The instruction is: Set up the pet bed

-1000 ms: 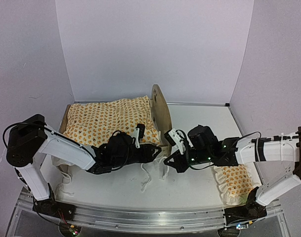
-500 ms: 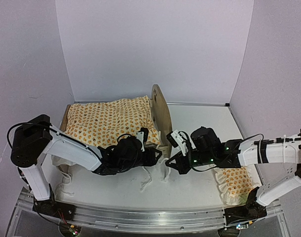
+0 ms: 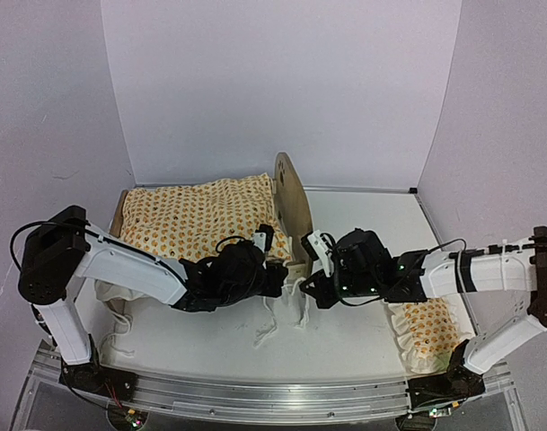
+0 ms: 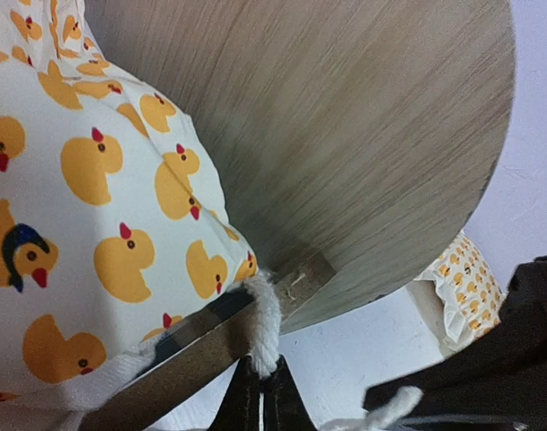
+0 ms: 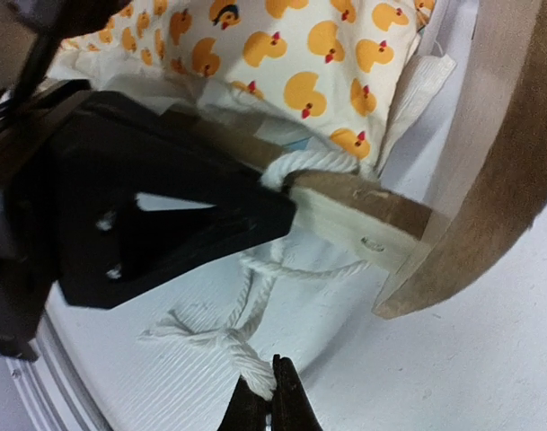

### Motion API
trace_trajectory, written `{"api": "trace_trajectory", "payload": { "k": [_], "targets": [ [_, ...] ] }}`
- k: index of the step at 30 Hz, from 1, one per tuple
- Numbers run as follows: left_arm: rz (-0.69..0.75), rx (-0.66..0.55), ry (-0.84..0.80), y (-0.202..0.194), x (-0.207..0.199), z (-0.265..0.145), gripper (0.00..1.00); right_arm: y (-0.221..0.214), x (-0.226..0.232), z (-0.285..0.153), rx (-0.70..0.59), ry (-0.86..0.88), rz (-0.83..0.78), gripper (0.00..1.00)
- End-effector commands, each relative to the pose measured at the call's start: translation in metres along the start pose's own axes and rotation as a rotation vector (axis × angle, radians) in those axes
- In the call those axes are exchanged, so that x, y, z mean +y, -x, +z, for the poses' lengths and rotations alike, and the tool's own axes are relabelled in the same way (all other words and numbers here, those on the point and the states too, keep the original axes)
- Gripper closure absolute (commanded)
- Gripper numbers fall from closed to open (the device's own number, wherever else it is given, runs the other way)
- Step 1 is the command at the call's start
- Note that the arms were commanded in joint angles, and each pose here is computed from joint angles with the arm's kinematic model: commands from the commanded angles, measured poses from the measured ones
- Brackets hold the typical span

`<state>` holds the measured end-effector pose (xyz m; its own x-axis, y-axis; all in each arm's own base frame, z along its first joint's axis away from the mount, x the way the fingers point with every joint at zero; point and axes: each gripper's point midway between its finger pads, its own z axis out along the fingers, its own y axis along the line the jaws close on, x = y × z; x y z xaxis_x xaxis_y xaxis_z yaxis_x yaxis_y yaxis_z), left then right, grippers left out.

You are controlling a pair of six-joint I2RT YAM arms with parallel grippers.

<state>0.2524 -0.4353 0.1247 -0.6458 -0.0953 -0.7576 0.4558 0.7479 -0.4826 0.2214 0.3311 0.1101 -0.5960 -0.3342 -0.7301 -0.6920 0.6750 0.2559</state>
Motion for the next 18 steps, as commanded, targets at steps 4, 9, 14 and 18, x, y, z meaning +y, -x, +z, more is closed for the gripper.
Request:
{"api": "trace_trajectory", "payload": {
  "k": [4,9,14,18],
  "targets": [
    [0.007,-0.073,-0.099,0.04,-0.023,-0.029,1.0,0.06,-0.021,0.02,-0.189,-0.117,0.011,1.0],
    [0.018,-0.046,-0.167,0.039,-0.036,-0.036,1.0,0.064,-0.02,0.034,-0.223,-0.088,0.004,1.0],
    [0.027,-0.013,-0.216,0.033,-0.043,-0.039,1.0,0.069,-0.016,0.04,-0.259,-0.049,-0.042,1.0],
    [0.027,0.034,-0.268,0.025,-0.051,-0.038,1.0,0.07,-0.004,0.04,-0.284,0.034,-0.114,1.0]
  ]
}}
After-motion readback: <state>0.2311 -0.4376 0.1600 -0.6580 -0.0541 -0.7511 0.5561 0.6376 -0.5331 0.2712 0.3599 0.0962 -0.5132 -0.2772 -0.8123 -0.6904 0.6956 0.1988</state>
